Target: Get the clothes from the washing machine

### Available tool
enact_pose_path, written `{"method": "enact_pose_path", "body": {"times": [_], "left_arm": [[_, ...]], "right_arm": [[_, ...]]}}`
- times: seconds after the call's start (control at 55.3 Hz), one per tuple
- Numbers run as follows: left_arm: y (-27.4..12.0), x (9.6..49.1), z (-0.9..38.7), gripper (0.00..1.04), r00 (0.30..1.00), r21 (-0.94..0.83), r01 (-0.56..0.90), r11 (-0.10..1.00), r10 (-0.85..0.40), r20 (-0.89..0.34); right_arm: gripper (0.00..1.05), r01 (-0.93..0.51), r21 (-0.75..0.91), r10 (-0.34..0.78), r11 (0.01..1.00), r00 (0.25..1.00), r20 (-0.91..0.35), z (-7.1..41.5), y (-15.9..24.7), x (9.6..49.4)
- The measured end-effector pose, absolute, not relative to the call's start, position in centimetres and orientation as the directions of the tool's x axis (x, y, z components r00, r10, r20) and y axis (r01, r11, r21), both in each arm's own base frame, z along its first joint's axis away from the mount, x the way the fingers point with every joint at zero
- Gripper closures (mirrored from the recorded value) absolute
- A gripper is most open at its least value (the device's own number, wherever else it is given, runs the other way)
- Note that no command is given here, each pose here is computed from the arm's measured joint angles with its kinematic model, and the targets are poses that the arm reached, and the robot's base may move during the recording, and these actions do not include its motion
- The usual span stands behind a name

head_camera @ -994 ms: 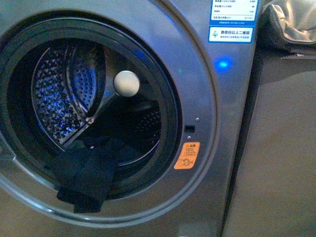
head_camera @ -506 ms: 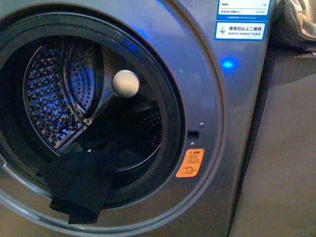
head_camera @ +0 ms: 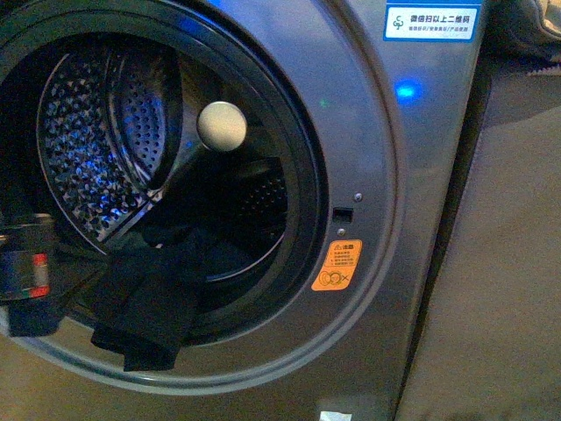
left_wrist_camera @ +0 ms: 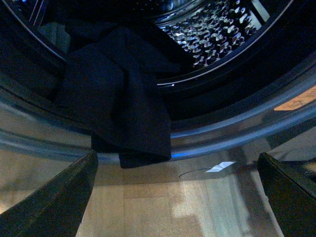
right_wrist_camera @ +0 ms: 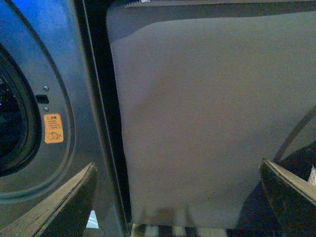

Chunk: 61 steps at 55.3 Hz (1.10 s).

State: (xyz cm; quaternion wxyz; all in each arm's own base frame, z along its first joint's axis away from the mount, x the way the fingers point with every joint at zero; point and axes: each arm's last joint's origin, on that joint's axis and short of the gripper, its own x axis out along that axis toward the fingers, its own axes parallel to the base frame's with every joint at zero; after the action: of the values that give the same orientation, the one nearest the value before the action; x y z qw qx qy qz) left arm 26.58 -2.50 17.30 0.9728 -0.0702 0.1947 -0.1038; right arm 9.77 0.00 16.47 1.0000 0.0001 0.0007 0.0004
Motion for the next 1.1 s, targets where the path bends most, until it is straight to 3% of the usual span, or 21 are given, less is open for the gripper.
{"method": "enact_pose_path", "body": {"times": [0.488,1.103], "left_arm": [[-3.7,35.5,12.9,0.07,0.870,-0.035,0.128,0.991,-0.130,-0.476],[-4.6,41.0,10.5,0.07,0.843,0.021,0.090,0.996,-0.065,-0.534]], "right_arm": [[0.07,-0.001,0.000,0.001,1.000,1.000,-0.001,16.5,0.0,9.8],[0.07,-0.001,0.000,0.001,1.000,1.000,-0.001,16.5,0.0,9.8]]}}
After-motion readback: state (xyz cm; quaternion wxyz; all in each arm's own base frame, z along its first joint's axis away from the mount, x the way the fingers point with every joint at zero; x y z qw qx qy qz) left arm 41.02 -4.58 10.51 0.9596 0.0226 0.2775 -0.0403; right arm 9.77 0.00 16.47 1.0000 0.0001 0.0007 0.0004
